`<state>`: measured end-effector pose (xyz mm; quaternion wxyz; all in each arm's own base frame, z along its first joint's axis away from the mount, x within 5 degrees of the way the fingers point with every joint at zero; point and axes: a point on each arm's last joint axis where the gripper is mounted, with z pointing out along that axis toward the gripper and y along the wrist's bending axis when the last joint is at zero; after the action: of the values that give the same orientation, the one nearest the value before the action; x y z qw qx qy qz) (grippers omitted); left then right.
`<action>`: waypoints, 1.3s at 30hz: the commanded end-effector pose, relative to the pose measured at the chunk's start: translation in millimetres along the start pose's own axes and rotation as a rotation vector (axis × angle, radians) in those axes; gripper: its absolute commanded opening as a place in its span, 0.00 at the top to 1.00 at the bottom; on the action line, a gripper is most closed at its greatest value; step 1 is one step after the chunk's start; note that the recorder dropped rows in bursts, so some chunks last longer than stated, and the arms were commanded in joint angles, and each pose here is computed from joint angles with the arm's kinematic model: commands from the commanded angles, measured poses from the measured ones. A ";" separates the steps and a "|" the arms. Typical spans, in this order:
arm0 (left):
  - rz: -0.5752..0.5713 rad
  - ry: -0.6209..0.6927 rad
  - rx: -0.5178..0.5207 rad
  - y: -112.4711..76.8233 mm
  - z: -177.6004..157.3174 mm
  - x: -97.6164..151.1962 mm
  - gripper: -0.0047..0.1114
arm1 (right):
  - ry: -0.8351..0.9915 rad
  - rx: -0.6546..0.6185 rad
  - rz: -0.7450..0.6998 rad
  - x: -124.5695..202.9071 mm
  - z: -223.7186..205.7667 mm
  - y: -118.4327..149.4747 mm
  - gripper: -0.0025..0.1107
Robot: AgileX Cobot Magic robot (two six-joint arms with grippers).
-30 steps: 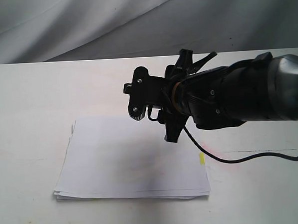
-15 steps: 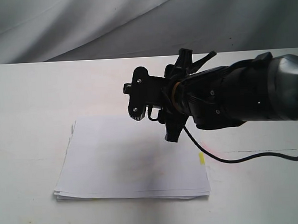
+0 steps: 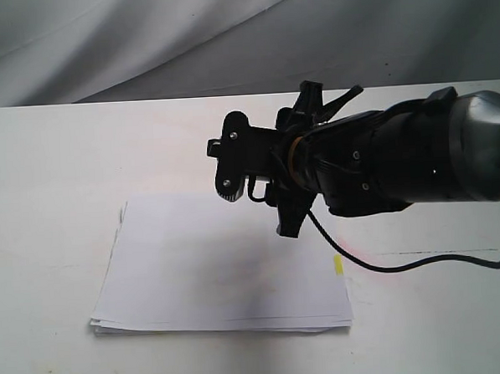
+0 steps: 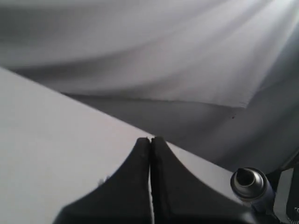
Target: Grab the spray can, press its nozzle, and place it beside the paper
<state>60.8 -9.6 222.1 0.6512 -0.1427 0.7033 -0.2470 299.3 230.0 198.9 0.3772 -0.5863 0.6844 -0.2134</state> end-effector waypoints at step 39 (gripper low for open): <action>0.333 0.704 0.617 -32.9 275.3 13.2 0.96 | 0.020 -0.014 -0.025 0.0 10.2 8.4 0.98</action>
<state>328.3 -97.8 225.7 0.3815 0.2512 0.8193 -0.3464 301.5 232.1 182.1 0.3571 -0.5954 0.6871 -0.2143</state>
